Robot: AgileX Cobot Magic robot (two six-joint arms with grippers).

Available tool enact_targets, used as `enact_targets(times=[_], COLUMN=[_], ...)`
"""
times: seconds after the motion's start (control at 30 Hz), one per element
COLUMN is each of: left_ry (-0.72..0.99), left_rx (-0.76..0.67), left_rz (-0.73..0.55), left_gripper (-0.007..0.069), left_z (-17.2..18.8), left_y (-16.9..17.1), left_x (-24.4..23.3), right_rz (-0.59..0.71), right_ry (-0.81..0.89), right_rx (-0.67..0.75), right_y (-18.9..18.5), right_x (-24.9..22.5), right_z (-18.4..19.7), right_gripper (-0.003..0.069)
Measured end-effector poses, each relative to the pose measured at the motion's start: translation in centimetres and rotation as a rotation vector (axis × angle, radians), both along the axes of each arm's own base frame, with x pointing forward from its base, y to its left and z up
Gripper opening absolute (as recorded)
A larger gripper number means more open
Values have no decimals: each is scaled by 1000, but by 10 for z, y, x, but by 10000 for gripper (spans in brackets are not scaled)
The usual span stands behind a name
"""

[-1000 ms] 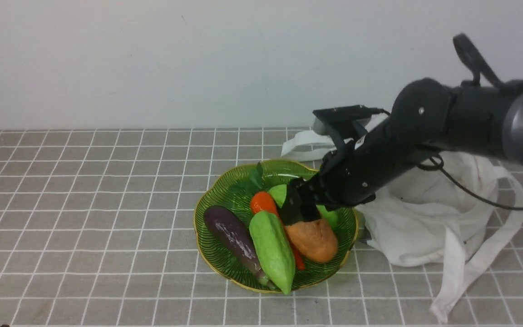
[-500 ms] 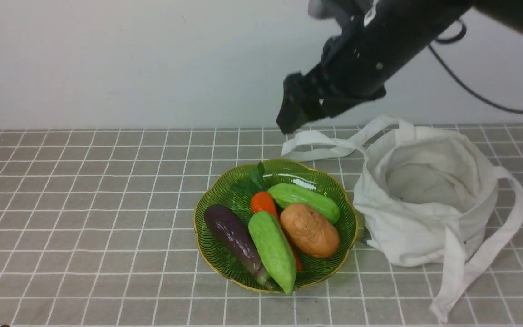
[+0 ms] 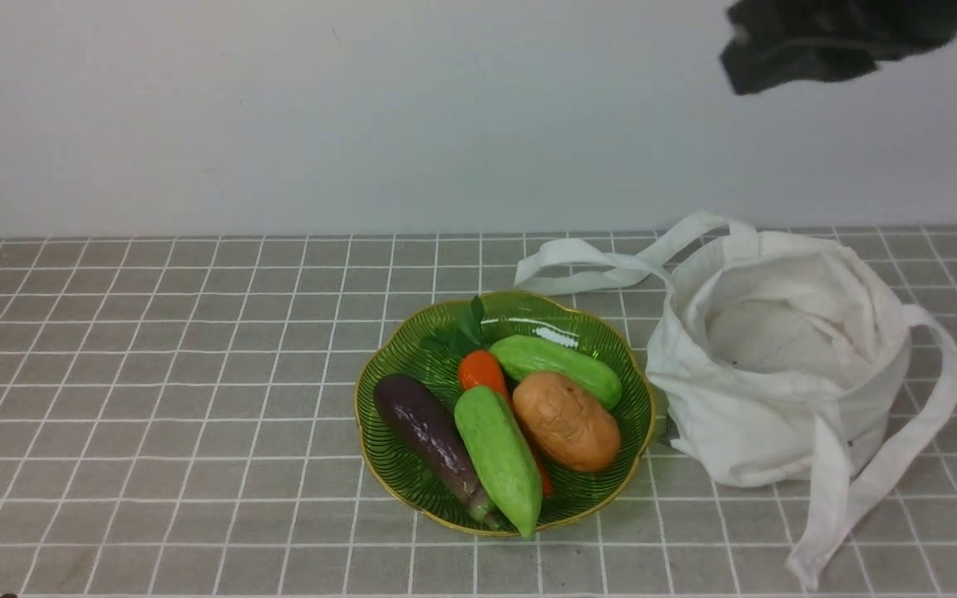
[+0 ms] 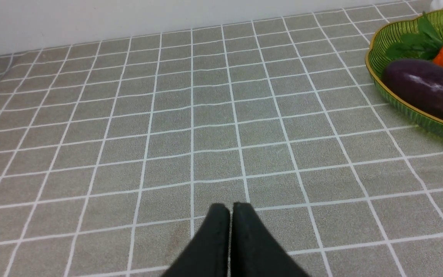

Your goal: Take vegetables from bag on grey coffee tablecloth place on plate.

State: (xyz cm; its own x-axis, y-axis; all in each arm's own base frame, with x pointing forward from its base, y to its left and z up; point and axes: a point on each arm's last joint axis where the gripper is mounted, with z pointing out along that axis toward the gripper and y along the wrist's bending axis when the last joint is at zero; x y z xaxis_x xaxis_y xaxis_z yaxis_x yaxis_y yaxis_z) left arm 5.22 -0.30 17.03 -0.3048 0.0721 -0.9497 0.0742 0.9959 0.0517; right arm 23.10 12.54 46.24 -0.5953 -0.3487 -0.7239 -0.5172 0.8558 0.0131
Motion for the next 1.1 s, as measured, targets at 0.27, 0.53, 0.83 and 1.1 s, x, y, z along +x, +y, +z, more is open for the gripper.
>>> enact_targets(times=[0.27,0.53,0.83,1.1], left_ry=[0,0,0,0], left_rx=[0,0,0,0], left_rz=[0,0,0,0], left_gripper=[-8,-8,-8,-8], left_z=[0,0,0,0], left_y=[0,0,0,0], left_x=[0,0,0,0], right_rz=[-19,-64,-87,-88], right_ry=[16,-233,-569,-589], right_rx=[0,178,364,375], right_y=[-50,-77,-84,-84], right_x=[-95,-144,-151,-151], right_z=[-41,-121,-185,-185], right_gripper=[-15,-15,-15,-15])
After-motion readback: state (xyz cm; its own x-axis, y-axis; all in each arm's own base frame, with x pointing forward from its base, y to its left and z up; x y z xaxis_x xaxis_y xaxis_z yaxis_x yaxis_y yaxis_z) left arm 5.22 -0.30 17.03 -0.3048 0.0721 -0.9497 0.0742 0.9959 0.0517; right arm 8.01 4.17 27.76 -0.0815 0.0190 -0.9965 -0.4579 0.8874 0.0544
